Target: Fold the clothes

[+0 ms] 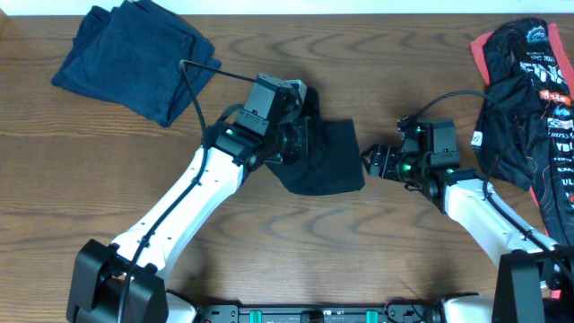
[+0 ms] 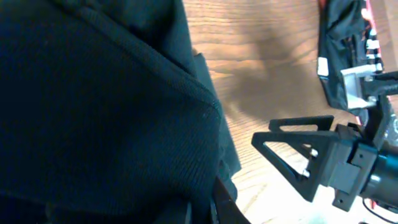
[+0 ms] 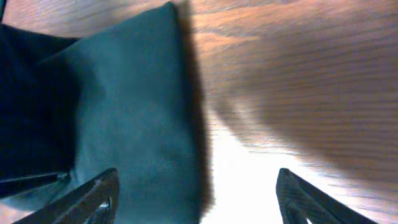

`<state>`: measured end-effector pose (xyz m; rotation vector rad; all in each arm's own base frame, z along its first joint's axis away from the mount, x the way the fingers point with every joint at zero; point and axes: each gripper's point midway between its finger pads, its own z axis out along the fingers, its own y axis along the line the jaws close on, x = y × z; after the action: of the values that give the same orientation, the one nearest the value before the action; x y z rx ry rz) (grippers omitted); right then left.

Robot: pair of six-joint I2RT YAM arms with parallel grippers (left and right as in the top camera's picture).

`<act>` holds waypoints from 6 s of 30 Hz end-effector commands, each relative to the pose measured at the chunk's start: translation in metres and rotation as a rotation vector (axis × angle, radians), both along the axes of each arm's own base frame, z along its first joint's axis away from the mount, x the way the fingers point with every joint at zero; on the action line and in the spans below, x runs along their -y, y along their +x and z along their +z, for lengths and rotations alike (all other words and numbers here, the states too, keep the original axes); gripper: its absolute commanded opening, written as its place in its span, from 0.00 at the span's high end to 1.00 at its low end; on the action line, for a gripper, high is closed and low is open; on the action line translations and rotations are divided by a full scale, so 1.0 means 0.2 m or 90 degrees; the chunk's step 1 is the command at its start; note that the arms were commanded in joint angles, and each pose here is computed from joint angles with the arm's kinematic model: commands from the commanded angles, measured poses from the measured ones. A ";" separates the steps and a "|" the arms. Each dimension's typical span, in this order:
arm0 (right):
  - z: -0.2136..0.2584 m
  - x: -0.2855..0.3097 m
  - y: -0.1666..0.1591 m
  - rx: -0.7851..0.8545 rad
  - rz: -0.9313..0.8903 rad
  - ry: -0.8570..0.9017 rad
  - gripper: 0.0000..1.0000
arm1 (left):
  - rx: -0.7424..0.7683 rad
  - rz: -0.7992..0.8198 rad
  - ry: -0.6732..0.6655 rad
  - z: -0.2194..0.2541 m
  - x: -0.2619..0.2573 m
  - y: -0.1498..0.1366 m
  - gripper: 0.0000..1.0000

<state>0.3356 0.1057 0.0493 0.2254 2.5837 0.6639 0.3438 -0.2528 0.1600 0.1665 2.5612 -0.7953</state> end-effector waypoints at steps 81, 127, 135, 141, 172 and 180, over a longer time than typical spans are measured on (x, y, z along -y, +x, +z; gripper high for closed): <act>-0.30 0.23 -0.04 -0.141 -0.179 -0.059 0.77 | 0.065 -0.170 -0.150 0.13 0.70 -0.26 0.33; -0.29 0.41 -0.09 -0.185 -0.233 0.005 0.75 | -0.122 -0.027 0.001 -0.48 0.05 0.10 0.94; -0.29 0.41 -0.09 -0.183 -0.233 0.005 0.75 | -0.102 -0.119 0.013 -0.47 0.24 -0.06 0.94; -0.29 0.42 -0.09 -0.182 -0.236 -0.001 0.75 | -0.093 -0.165 0.014 -0.44 0.35 -0.16 0.94; -0.29 0.44 -0.08 -0.180 -0.244 0.000 0.75 | -0.022 -0.187 -0.051 -0.29 0.55 -0.17 0.94; -0.19 0.52 -0.09 -0.158 -0.243 0.051 0.74 | -0.015 -0.185 -0.048 -0.36 0.69 -0.24 0.94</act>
<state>0.3228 0.0062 0.0016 0.8855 2.6513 0.5895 0.2954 -0.3863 0.1014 0.5702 2.5197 -1.0363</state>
